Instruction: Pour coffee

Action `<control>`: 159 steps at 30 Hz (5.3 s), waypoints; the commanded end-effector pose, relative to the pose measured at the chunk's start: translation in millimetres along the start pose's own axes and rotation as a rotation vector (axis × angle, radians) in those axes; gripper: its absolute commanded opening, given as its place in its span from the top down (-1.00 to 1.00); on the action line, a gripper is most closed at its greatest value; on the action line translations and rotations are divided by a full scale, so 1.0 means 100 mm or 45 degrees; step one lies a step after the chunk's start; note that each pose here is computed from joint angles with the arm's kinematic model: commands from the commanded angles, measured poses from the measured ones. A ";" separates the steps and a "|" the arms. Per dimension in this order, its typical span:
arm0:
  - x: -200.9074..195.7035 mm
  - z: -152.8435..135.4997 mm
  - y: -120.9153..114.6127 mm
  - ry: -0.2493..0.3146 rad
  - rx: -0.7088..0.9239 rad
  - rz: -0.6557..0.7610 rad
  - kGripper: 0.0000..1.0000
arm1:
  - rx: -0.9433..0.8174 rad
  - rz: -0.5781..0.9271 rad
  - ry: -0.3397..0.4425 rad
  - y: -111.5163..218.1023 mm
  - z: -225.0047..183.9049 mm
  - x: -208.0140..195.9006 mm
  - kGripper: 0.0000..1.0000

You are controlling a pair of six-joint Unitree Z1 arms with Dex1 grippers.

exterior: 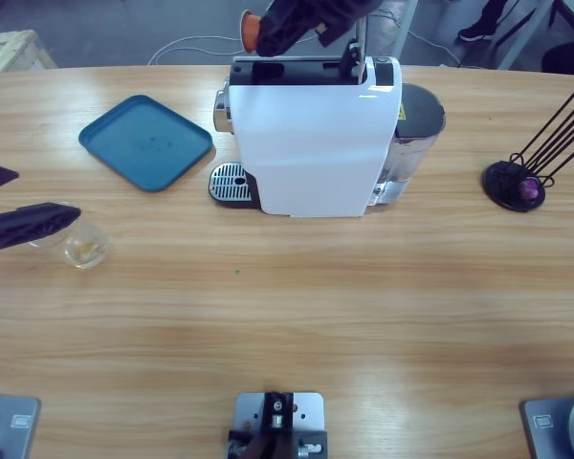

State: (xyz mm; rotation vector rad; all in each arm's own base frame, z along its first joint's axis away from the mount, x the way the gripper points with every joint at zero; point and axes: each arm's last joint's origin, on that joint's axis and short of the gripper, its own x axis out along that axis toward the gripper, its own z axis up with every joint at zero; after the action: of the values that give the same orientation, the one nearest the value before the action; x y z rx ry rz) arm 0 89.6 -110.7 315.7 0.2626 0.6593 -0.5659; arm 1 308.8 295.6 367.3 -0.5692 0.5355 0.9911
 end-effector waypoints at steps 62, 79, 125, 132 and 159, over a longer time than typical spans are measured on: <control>0.10 -0.22 0.03 0.044 -0.033 0.034 -1.00 | -0.044 0.103 0.100 0.13 -0.18 0.33 1.00; 0.09 -0.24 0.04 0.039 -0.036 0.034 -1.00 | -0.040 0.075 0.164 0.13 -0.28 0.42 1.00; -0.08 -0.13 0.08 -0.099 -0.089 -0.005 -0.99 | 0.975 -0.667 -0.223 0.63 -0.12 -1.31 1.00; -0.20 0.04 0.06 -0.141 -0.054 -0.072 -0.99 | 1.258 -0.697 -0.327 0.34 -0.01 -0.67 1.00; -0.25 0.05 0.05 -0.107 -0.004 -0.124 -0.99 | 1.210 -0.478 -0.021 1.23 -0.67 1.29 1.00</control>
State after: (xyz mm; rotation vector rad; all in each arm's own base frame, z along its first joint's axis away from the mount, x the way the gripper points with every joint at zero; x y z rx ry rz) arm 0 83.7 -105.8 337.3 0.1955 0.5992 -0.6529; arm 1 254.1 359.2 325.6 0.4232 0.5493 0.3319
